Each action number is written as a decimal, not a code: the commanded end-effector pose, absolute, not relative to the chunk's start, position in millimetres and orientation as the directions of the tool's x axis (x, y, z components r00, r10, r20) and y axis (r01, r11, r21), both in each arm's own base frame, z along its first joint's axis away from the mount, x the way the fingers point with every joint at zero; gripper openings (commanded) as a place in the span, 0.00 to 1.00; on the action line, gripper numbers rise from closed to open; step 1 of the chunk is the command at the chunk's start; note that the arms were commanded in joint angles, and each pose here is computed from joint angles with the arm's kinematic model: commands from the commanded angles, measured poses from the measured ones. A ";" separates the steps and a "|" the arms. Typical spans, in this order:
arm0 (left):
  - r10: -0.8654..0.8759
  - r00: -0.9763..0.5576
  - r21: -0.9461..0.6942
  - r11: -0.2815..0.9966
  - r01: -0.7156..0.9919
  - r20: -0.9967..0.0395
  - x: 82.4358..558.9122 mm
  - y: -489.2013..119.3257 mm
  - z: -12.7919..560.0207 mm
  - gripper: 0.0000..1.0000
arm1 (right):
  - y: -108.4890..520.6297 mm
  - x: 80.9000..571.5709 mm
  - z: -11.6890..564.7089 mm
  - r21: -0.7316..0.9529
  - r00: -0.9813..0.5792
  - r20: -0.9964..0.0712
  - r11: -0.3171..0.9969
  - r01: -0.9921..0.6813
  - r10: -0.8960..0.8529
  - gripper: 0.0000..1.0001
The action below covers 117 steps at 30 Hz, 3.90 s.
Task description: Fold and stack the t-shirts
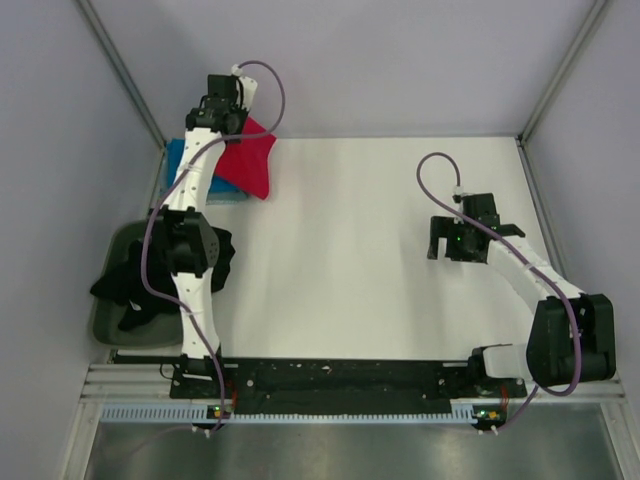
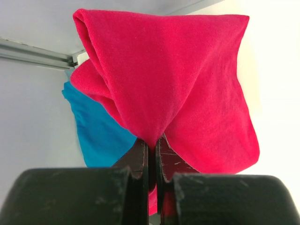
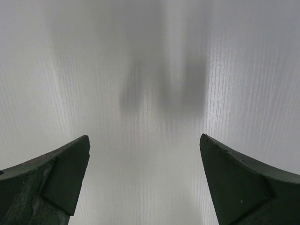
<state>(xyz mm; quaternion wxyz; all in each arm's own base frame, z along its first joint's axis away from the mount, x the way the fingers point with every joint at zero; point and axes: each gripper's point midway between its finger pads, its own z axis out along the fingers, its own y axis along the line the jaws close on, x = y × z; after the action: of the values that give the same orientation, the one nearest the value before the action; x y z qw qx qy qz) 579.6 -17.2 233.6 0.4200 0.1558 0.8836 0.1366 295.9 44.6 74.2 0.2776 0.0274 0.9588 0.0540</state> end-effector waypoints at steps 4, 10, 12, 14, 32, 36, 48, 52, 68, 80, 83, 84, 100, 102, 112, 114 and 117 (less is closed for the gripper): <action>0.347 -0.464 0.379 0.925 0.025 -0.815 597.1 16.9 298.3 0.00 | 37.2 301.4 79.1 0.097 -0.833 -0.548 0.995 0.028 0.077 0.99; 0.314 -0.477 0.356 0.934 0.002 -0.821 605.3 39.0 282.4 0.00 | 36.2 301.2 78.9 0.092 -0.833 -0.548 0.995 0.028 0.074 0.99; 0.299 -0.497 0.362 0.932 -0.032 -0.814 608.5 60.1 272.8 0.00 | 36.3 301.2 78.8 0.089 -0.833 -0.548 0.996 0.025 0.069 0.99; 0.289 -0.510 0.364 0.930 -0.050 -0.810 611.4 72.4 264.4 0.00 | 35.9 301.4 79.7 0.090 -0.832 -0.550 0.996 0.027 0.072 0.99; 0.231 -0.592 0.403 0.898 -0.176 -0.772 630.1 146.3 199.9 0.00 | 36.2 302.0 78.9 0.084 -0.835 -0.547 0.996 0.015 0.059 0.99; 0.205 -0.592 0.393 0.896 -0.208 -0.779 625.0 161.2 203.2 0.00 | 35.9 302.4 78.5 0.081 -0.837 -0.544 0.997 0.015 0.057 0.99; 0.248 -0.610 0.400 0.908 -0.123 -0.752 620.5 152.9 193.4 0.00 | 34.8 301.8 78.6 0.078 -0.837 -0.544 0.997 0.017 0.057 0.99; 0.235 -0.647 0.442 0.879 -0.176 -0.725 615.4 167.3 184.2 0.54 | 35.2 300.9 79.4 0.079 -0.837 -0.544 0.997 0.017 0.057 0.99; 0.476 -0.493 0.543 0.840 0.007 -0.729 569.7 47.9 264.8 0.99 | 39.0 302.1 87.5 0.097 -0.825 -0.563 0.995 0.000 0.055 0.99; 0.518 -0.483 0.329 0.844 0.424 -0.706 443.0 -86.9 211.2 0.99 | 51.7 295.8 107.8 0.166 -0.773 -0.632 0.985 -0.057 0.062 0.99; 0.495 -0.527 0.220 0.838 0.499 -0.691 402.2 -99.0 186.9 0.99 | 56.7 294.4 115.4 0.189 -0.744 -0.665 0.978 -0.083 0.066 0.99; 0.494 -0.526 0.210 0.835 0.509 -0.692 390.9 -98.6 182.6 0.99 | 58.5 293.7 116.7 0.196 -0.735 -0.674 0.976 -0.091 0.067 0.99; 0.367 -0.437 0.157 0.882 0.445 -0.822 291.5 -66.3 78.7 0.99 | 69.6 287.0 111.0 0.269 -0.579 -0.803 0.952 -0.143 0.140 0.99; 0.353 -0.398 0.165 0.885 0.435 -0.847 291.3 -65.4 72.8 0.99 | 68.1 285.8 110.5 0.267 -0.567 -0.811 0.954 -0.140 0.144 0.99; 0.343 -0.374 0.177 0.894 0.411 -0.862 289.8 -62.3 72.0 0.99 | 65.1 284.4 110.0 0.251 -0.520 -0.842 0.957 -0.144 0.143 0.99; 0.325 -0.382 0.178 0.911 0.371 -0.865 293.0 -56.9 73.4 0.99 | 65.8 284.5 109.9 0.252 -0.520 -0.843 0.956 -0.149 0.141 0.99; 0.283 -0.394 0.175 0.942 0.287 -0.875 298.9 -46.6 76.6 0.99 | 64.9 284.9 109.7 0.247 -0.517 -0.845 0.958 -0.147 0.139 0.99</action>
<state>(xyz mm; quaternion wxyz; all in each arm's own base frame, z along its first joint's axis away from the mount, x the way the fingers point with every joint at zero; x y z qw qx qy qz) 281.0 -56.5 56.6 0.4798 0.2228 0.8483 -0.0245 275.7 69.3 98.6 0.4607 -0.0085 0.8750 0.1487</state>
